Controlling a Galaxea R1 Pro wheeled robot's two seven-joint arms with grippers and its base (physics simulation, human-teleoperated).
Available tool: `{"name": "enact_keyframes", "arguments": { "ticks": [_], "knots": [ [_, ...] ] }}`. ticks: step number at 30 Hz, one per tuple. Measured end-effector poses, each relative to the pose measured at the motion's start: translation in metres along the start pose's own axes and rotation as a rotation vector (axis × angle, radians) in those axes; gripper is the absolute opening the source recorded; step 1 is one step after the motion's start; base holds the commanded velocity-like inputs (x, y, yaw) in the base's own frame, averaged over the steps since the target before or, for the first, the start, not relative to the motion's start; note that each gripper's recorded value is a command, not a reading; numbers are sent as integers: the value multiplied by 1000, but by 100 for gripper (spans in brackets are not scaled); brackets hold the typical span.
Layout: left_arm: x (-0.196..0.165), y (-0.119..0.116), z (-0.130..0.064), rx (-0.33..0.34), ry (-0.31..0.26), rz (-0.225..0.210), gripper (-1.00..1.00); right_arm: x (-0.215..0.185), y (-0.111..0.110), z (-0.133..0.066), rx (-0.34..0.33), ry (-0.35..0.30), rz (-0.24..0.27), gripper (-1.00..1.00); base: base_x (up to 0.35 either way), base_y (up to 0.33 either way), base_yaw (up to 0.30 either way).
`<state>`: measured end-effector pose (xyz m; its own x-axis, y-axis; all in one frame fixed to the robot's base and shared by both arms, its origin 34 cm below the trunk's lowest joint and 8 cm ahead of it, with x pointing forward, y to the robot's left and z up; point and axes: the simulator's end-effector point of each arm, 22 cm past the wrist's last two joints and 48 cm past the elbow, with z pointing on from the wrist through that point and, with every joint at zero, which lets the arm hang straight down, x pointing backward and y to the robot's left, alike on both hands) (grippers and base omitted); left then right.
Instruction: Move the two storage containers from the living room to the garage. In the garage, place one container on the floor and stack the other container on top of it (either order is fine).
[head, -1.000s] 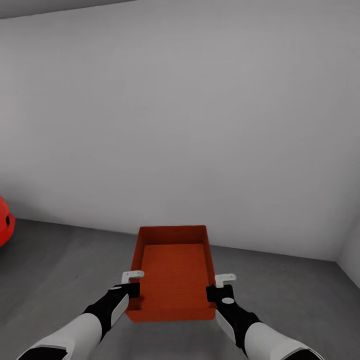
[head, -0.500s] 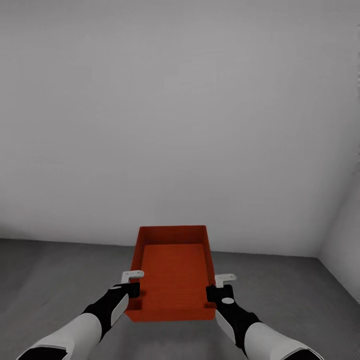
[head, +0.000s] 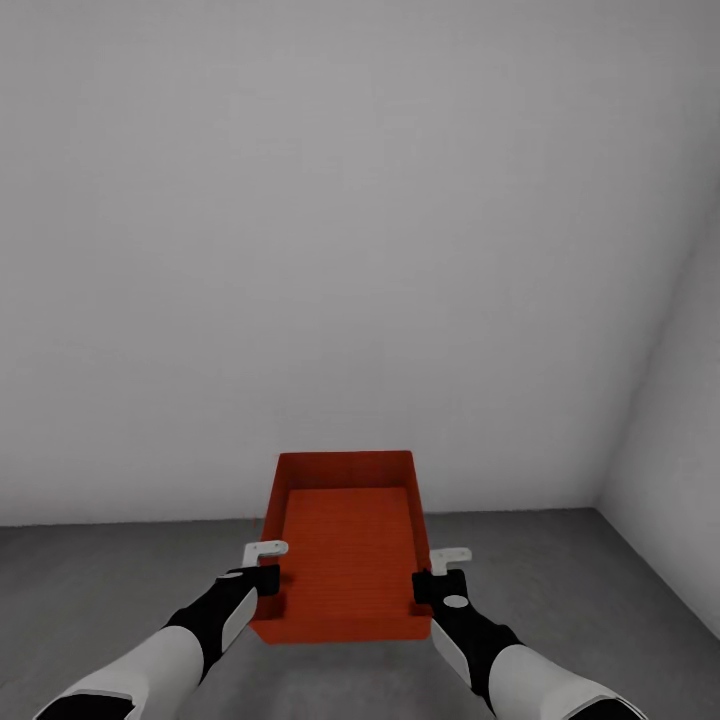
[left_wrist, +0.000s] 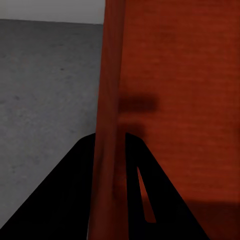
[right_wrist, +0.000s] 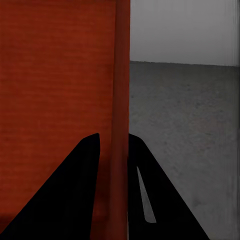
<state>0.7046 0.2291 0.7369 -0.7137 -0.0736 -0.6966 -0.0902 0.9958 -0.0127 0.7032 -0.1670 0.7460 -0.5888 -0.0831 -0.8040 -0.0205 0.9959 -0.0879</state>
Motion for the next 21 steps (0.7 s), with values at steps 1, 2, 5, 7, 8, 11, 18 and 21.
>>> {"name": "enact_keyframes", "arguments": {
  "ticks": [1, 2, 5, 7, 8, 11, 18, 21],
  "knots": [
    [0, 0, 0, 0, 0, 0, -100, 0, 0, 0, 0, 0, 0, -100, 322, 0, -63],
    [0, 0, 0, 0, 0, -1, -100, 0, 0, 0, 0, 0, -1, -100, 322, 0, -40],
    [0, 0, 0, 0, 0, -1, -100, 0, 0, 0, 0, 0, -1, -100, 309, 0, -20],
    [0, 0, 0, -1, 0, 1, -100, 0, 0, 0, 0, 0, 0, -100, 154, 0, -7],
    [0, 0, 0, 0, 0, -1, -100, 0, 0, 0, 0, 0, -1, -100, 77, 0, -3],
    [1, 0, 1, 0, 0, -3, -100, 0, 0, 1, 0, 0, -3, -100, 34, 0, -2],
    [0, 0, 1, 3, -9, -13, -100, -4, 0, 1, 1, -9, -13, -100, 3, 0, 0],
    [0, 0, 1, 5, -9, -11, -100, -4, 0, 1, 4, -9, -14, -100, 0, 0, 0]
  ]
}}
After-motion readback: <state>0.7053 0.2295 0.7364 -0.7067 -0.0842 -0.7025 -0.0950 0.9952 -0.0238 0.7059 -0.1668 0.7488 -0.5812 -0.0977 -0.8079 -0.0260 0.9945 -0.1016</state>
